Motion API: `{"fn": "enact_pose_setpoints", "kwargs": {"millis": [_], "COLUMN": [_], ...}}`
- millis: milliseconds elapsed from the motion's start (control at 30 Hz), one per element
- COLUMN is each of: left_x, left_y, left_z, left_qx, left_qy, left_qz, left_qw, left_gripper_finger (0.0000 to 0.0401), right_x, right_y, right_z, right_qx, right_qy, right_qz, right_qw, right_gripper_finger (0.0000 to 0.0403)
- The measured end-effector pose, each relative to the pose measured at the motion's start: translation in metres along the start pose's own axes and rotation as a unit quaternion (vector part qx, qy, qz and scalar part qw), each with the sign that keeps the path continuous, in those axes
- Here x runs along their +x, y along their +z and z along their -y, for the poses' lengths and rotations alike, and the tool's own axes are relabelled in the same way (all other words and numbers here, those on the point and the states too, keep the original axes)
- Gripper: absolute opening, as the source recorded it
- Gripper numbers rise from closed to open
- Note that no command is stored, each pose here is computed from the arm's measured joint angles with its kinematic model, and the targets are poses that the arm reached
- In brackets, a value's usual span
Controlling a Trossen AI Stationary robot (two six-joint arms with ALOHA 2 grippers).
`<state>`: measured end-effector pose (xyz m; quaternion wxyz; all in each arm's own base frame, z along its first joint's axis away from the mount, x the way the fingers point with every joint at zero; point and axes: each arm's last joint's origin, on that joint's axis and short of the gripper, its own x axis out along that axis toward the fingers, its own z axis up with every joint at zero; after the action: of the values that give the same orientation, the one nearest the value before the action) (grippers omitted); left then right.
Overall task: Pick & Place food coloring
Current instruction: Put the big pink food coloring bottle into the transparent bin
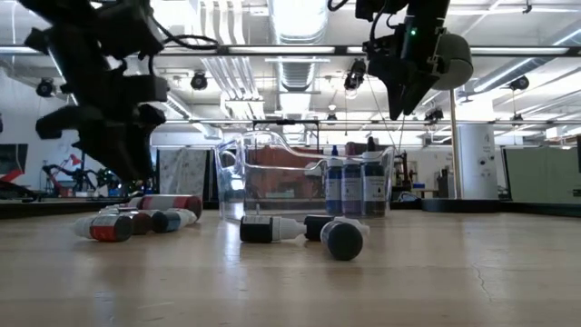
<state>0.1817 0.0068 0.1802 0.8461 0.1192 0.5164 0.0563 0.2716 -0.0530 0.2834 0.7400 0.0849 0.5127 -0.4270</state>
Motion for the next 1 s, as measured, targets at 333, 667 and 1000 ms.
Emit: {"fn": "enact_pose_setpoints", "kwargs": {"millis": [333,667,1000], "left_x": [0.024,0.034,0.034], "left_y": [-0.007,-0.005,-0.002], "left_z": [0.002,0.003,0.003], "left_qx": [0.018,0.024,0.021], "left_qy": [-0.023,-0.026,-0.032], "left_qz": [-0.021,-0.037,-0.016], "left_qw": [0.999,0.999,0.999], "left_gripper_finger": [0.0165,0.0165,0.0165], "right_x": [0.000,0.000,0.005], "right_y": [0.001,0.001,-0.002], "right_z": [-0.001,-0.001,-0.002], "right_qx": [0.003,0.005,0.001], "right_qy": [0.002,0.005,0.001], "right_qz": [0.003,0.007,0.001], "right_qw": [1.000,1.000,1.000], "right_gripper_finger": [0.0228,0.0228,0.0228]}}
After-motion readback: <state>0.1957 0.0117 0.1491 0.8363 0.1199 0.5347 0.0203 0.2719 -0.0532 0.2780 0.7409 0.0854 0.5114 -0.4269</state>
